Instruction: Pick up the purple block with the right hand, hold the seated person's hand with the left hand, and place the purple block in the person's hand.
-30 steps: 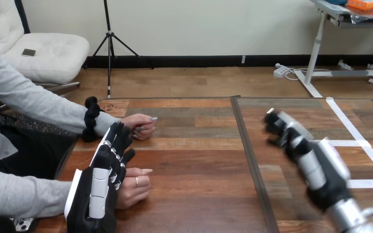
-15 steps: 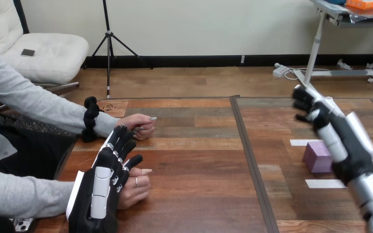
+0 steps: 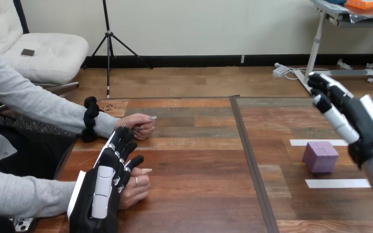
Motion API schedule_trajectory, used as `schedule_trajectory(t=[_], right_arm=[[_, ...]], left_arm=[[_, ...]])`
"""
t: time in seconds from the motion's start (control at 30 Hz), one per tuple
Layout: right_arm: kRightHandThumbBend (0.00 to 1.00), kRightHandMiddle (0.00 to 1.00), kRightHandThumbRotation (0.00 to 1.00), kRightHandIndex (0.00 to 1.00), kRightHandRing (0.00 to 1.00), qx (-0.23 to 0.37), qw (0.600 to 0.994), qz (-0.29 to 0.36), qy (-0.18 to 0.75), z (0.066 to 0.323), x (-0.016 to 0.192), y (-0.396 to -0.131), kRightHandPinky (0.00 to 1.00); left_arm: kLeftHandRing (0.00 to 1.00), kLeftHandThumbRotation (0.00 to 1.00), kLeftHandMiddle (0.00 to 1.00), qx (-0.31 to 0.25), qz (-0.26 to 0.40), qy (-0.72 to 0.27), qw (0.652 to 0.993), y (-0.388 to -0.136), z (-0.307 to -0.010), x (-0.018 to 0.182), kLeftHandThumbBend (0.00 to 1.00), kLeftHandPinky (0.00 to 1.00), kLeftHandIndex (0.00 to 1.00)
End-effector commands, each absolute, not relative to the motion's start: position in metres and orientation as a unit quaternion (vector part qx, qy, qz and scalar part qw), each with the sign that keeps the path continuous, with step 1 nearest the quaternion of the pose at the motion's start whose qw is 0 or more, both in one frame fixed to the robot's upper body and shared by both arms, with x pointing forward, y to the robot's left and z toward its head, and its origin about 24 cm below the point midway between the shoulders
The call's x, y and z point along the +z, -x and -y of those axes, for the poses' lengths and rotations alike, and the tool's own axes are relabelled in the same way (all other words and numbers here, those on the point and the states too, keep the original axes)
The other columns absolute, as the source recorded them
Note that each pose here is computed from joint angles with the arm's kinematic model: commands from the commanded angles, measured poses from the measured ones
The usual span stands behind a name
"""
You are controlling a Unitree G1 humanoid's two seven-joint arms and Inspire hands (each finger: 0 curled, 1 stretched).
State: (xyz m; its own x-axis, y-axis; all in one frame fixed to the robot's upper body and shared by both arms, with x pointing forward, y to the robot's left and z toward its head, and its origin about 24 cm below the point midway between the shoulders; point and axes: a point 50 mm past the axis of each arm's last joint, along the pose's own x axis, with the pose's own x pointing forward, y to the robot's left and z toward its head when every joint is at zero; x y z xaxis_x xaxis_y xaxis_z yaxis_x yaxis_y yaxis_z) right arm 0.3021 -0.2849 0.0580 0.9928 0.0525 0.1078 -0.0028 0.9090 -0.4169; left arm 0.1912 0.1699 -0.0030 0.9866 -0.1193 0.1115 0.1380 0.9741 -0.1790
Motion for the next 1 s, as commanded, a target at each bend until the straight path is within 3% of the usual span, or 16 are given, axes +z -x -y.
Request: schedule_trajectory(t=[0.0, 0.43, 0.97], right_arm=[[1.0, 0.89, 0.87, 0.88, 0.9, -0.009, 0.963, 0.104, 0.249, 0.29, 0.094, -0.325, 0.84], [1.0, 0.9, 0.76, 0.88, 0.9, -0.037, 0.963, 0.064, 0.257, 0.3, 0.091, -0.333, 0.83], [1.0, 0.94, 0.61, 0.9, 0.94, -0.048, 0.958, -0.038, 0.279, 0.31, 0.078, -0.339, 0.87]], left_arm=[[0.93, 0.93, 0.93, -0.086, 0.106, 0.074, 0.988, -0.211, -0.169, 0.019, 0.76, 0.86, 0.93], [0.92, 0.94, 0.92, -0.081, 0.11, 0.079, 0.988, -0.212, -0.17, 0.019, 0.75, 0.86, 0.91], [0.92, 0.93, 0.91, -0.076, 0.114, 0.075, 0.988, -0.21, -0.17, 0.02, 0.77, 0.88, 0.91]])
